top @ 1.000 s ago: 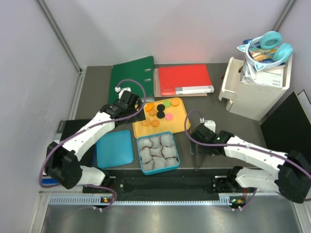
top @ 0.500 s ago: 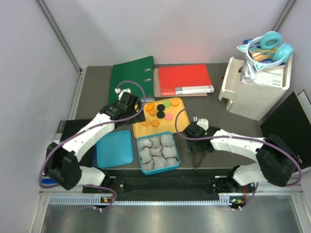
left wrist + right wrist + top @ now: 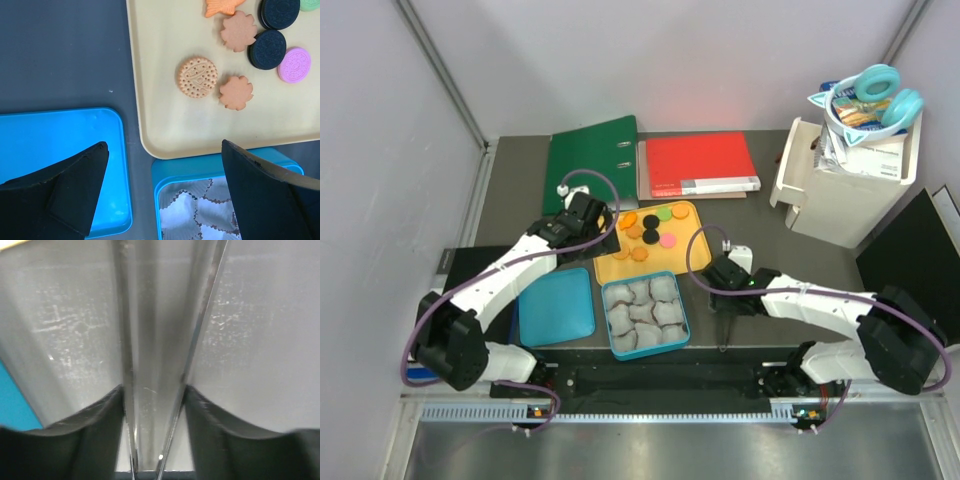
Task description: Pack the cookies
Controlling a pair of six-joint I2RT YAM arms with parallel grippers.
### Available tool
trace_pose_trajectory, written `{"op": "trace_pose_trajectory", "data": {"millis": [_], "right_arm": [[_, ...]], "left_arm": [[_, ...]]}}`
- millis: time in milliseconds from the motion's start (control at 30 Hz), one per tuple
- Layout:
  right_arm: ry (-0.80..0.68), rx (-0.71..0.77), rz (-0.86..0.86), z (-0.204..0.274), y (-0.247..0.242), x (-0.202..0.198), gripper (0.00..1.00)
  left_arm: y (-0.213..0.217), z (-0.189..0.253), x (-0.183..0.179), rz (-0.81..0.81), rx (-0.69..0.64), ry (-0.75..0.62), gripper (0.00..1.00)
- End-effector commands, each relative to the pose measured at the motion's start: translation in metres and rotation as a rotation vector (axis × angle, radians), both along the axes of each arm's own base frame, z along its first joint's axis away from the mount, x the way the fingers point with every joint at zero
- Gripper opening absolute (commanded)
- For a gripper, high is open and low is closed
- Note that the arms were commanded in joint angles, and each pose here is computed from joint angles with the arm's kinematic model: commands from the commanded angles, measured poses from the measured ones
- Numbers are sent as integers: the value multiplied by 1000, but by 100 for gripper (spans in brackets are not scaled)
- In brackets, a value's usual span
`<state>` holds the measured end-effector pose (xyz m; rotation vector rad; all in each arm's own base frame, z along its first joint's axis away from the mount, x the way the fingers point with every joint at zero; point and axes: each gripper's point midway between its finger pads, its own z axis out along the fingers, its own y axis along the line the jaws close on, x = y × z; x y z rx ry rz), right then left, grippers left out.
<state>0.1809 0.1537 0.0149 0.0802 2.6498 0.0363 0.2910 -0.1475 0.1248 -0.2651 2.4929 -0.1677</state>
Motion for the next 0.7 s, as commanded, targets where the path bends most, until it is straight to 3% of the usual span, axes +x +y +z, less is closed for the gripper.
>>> {"op": "trace_pose_trajectory", "data": {"millis": [0, 33, 67, 267, 367, 433, 500, 667], "right_arm": [[126, -15, -4, -26, -12, -33, 60], [134, -18, -3, -28, -14, -36, 69], [142, -16, -4, -30, -13, -37, 71], [168, 13, 4, -38, -11, -45, 70], [178, 20, -4, -41, -12, -48, 62], [182, 23, -16, -42, -13, -50, 45], [182, 4, -28, -41, -18, -51, 36], [102, -50, -51, -3, -27, -36, 40]], "left_arm": [[-10, -1, 8, 4, -43, -12, 99], [-11, -1, 9, 3, -44, -12, 99], [-12, -4, 9, 4, -43, -2, 99], [-14, -10, 8, 0, -45, 18, 99], [-13, -12, 6, 1, -42, 26, 99], [-13, -13, 6, 0, -40, 32, 99], [-12, -15, 4, -3, -35, 39, 99], [-12, -14, 6, -9, -29, 34, 99]]}}
